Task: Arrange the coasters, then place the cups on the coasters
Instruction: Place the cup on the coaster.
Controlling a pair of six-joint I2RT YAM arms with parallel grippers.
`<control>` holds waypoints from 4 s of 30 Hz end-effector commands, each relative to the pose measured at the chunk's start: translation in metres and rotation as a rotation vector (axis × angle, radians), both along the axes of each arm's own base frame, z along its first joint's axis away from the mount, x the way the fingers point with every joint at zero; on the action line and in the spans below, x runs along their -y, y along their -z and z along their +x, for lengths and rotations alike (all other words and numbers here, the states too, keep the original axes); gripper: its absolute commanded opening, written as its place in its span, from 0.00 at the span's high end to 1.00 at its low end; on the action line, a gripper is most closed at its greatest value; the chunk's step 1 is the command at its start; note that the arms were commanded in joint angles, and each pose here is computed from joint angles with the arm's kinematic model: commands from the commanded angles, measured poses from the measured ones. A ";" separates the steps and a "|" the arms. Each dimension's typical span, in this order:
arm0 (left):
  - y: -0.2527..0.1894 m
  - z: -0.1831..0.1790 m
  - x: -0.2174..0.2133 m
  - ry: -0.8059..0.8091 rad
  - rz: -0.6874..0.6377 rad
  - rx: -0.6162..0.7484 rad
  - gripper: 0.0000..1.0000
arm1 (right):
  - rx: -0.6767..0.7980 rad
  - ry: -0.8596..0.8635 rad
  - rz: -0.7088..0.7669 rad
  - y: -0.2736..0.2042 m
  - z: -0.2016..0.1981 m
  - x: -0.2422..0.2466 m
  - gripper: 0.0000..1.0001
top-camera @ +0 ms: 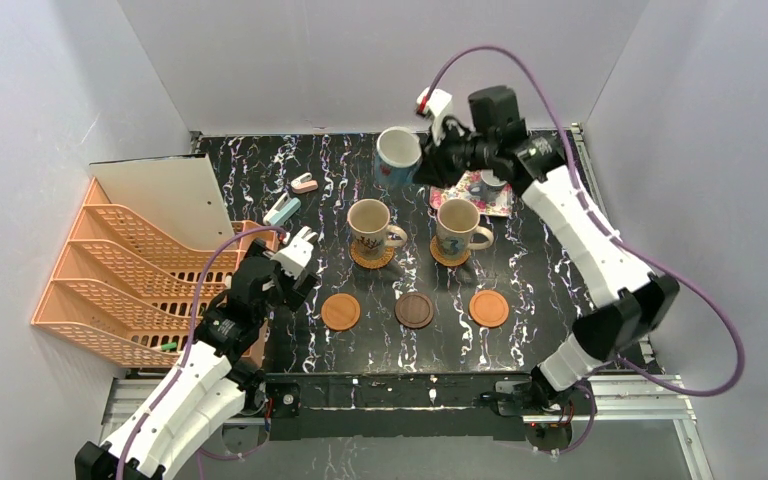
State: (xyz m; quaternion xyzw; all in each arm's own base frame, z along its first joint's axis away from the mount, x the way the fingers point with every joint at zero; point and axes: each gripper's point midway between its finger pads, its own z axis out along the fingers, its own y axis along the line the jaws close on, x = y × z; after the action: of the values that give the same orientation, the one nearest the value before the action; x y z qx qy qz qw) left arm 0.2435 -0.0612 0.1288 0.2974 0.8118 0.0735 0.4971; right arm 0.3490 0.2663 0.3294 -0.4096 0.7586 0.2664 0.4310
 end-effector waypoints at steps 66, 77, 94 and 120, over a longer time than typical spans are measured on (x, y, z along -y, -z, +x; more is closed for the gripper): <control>-0.076 0.000 -0.078 -0.501 -0.206 0.492 0.02 | 0.274 -0.478 0.048 0.118 -0.184 -0.142 0.99; -0.074 0.001 -0.075 -0.478 -0.202 0.498 0.02 | 0.256 -0.467 0.071 0.116 -0.188 -0.145 0.99; -0.067 0.004 -0.075 -0.483 -0.183 0.478 0.02 | 0.175 -0.423 0.059 0.135 -0.189 -0.161 0.99; -0.063 0.004 -0.074 -0.467 -0.155 0.460 0.02 | 0.079 -0.434 -0.084 0.173 -0.185 -0.165 0.99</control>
State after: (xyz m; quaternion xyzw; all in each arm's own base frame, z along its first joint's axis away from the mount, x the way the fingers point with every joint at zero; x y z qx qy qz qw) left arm 0.2463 0.0111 0.1909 0.0444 0.7297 0.1843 0.6569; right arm 0.1609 0.4092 0.1128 -0.5976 0.6747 0.2708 0.3381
